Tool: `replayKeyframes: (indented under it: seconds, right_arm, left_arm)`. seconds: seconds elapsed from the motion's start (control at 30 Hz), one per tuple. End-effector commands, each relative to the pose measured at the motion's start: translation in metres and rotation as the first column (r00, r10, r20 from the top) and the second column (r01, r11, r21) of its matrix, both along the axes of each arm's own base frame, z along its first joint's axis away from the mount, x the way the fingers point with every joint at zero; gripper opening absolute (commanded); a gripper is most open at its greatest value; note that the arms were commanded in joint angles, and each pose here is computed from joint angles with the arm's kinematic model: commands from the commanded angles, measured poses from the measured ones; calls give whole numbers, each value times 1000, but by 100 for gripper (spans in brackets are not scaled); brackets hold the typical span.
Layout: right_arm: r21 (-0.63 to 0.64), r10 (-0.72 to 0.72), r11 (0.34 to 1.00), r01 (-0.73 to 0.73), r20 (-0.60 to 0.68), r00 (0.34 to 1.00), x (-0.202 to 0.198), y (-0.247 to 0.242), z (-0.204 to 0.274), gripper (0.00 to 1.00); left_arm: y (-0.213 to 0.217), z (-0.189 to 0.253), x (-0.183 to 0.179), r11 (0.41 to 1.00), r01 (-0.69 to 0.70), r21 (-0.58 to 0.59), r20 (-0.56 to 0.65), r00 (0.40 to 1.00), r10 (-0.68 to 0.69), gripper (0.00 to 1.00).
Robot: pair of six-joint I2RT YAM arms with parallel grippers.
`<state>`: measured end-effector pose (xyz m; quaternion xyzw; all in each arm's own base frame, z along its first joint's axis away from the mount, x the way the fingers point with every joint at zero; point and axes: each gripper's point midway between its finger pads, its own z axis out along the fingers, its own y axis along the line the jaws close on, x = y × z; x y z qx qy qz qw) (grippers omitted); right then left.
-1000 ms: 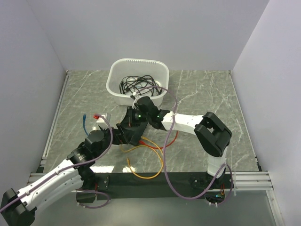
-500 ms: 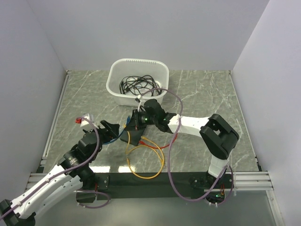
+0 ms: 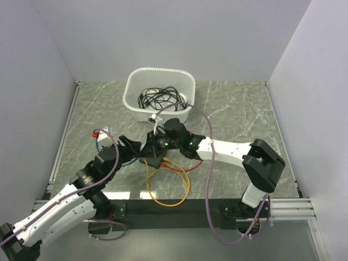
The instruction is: Insert the plug into the switch port
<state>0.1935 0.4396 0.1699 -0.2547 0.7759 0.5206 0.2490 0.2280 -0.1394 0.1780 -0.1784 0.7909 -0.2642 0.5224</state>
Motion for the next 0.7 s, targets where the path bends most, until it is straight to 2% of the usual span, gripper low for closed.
replayKeyframes:
  seconds: [0.0, 0.3, 0.67]
  right_arm:
    - [42, 17, 999, -22, 108, 994, -3, 8, 32, 0]
    - [51, 17, 998, -23, 116, 993, -6, 9, 35, 0]
    - [78, -38, 997, 26, 165, 986, 3, 6, 51, 0]
  left_arm:
    - [-9, 25, 2, 998, 25, -63, 48, 999, -22, 68]
    - [-5, 22, 2, 999, 11, -48, 42, 999, -9, 56]
    - [-14, 20, -2, 995, 49, -87, 21, 999, -47, 44]
